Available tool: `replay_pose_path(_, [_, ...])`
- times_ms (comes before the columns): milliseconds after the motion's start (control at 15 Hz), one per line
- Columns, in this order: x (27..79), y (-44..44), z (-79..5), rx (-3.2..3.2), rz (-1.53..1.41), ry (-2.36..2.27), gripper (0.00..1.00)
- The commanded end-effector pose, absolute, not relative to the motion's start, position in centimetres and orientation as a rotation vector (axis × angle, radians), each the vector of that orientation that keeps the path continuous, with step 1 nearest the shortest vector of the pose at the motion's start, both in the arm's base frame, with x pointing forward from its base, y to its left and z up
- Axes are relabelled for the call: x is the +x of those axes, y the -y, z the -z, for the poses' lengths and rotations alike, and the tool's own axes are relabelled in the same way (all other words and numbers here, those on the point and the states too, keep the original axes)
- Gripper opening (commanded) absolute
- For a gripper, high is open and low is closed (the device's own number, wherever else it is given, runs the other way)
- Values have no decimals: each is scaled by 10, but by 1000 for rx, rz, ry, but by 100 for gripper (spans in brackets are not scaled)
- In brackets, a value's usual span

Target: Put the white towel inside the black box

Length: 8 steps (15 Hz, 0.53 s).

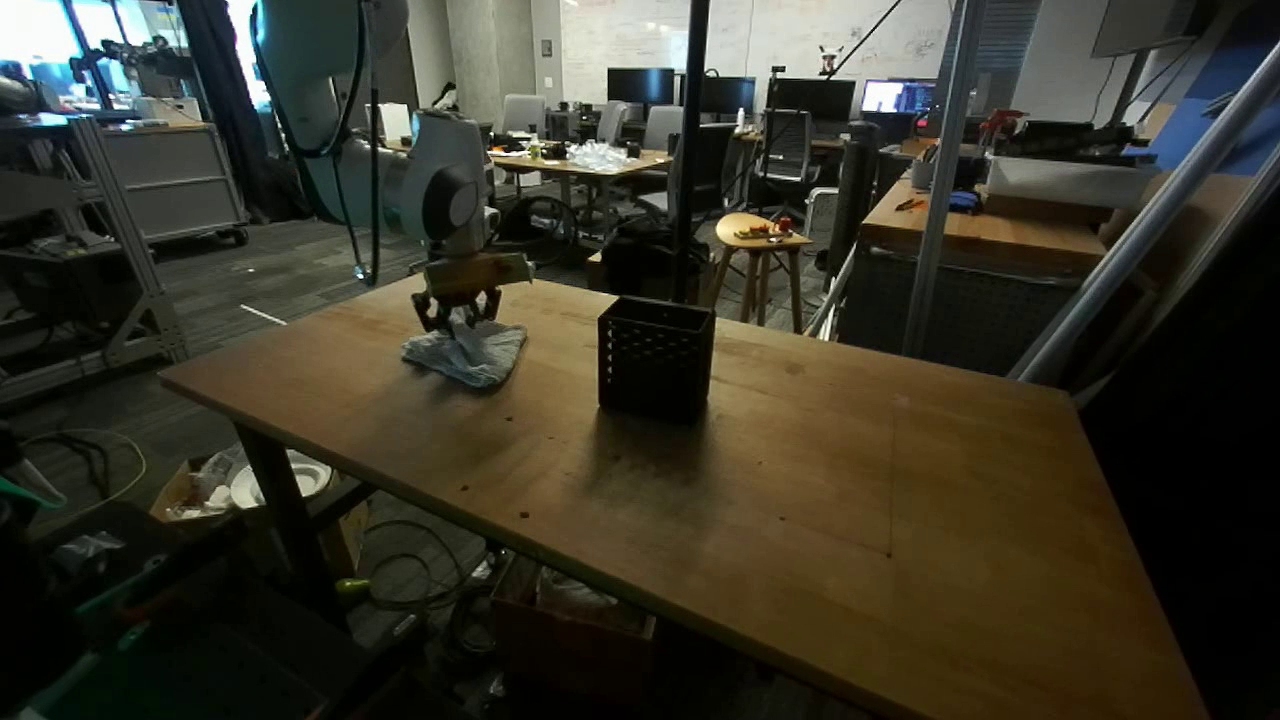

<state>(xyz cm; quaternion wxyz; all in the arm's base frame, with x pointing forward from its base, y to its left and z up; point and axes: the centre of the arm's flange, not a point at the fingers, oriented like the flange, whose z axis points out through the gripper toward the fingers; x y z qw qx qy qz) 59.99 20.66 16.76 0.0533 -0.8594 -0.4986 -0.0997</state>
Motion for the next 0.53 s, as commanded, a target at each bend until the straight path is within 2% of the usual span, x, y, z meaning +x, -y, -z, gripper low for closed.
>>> replay_pose_path(0, [574,-199,-203,-2641,306,1482,4])
replay_pose_path(467, [554,-163,-293,-2847,389,1340,4])
